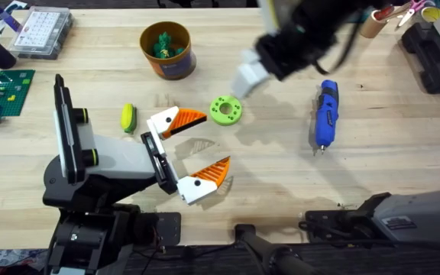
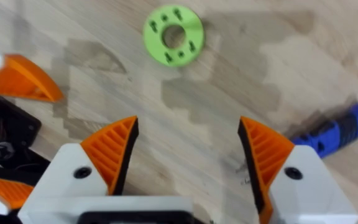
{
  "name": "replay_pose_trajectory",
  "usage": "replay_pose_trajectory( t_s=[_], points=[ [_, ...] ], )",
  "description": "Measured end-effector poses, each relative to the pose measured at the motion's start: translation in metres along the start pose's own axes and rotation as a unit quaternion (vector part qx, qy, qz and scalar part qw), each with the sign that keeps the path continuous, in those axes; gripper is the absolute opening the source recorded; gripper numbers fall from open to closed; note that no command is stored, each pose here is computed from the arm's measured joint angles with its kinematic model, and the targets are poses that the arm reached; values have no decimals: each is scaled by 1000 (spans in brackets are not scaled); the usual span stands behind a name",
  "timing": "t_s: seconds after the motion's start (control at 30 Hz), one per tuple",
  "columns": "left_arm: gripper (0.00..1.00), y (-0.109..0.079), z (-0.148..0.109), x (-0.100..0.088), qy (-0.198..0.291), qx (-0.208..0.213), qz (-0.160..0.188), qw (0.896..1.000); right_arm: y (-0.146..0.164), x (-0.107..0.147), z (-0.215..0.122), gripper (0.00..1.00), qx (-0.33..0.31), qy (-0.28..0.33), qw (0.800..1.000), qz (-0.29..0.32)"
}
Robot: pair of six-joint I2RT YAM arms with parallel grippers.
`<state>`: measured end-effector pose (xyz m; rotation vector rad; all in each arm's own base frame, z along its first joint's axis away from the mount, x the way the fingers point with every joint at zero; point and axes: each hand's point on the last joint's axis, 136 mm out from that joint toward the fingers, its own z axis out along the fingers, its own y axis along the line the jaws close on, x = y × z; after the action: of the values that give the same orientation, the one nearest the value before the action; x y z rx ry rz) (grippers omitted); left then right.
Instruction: Pick up the gripper from the table and insert it into the empty holder that is missing its gripper. Then pick up a screw, insert it into the mounting hole, and use the screwdriver to tighten it. Finally, clean up the table by picking up the vegetable and placing it into the bucket.
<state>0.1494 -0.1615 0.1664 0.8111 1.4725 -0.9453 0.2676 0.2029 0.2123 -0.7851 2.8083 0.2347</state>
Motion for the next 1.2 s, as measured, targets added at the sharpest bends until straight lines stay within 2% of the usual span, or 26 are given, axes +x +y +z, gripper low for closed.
replay_pose_trajectory(
  t_s=[0.07, 0.17, 0.33, 0.4, 0.43, 0.6, 0.63, 1.03, 1.2],
  points=[
    [990, 0, 0, 1, 2, -1, -4, 1000, -8, 12, -2, 976, 5, 12, 1000, 13],
    [990, 0, 0, 2, 4, -1, -7, 1000, -8, 2, -1, 976, 3, -6, 1000, 11],
    [994, 0, 0, 3, 5, -1, -9, 1000, -8, 1, 1, 976, 2, -6, 1000, 11],
    [942, 0, 0, 3, 5, 0, -10, 1000, -8, 0, 1, 976, 2, -7, 1000, 11],
    [879, 0, 0, 3, 6, 0, -12, 1000, -8, 0, 1, 976, 2, -7, 1000, 11],
    [109, 0, 0, 3, 5, -1, -10, 1000, -8, -1, 2, 976, 2, -9, 1000, 11],
    [34, 0, 0, 3, 5, -1, -9, 1000, -8, -1, 2, 976, 2, -9, 1000, 11],
    [15, 0, 0, 3, 5, -1, -9, 1000, -8, -1, 0, 976, 2, -12, 1000, 14],
    [15, 0, 0, 4, 6, -1, -10, 1000, -17, 13, -19, 976, 5, -17, 999, 38]
  ],
)
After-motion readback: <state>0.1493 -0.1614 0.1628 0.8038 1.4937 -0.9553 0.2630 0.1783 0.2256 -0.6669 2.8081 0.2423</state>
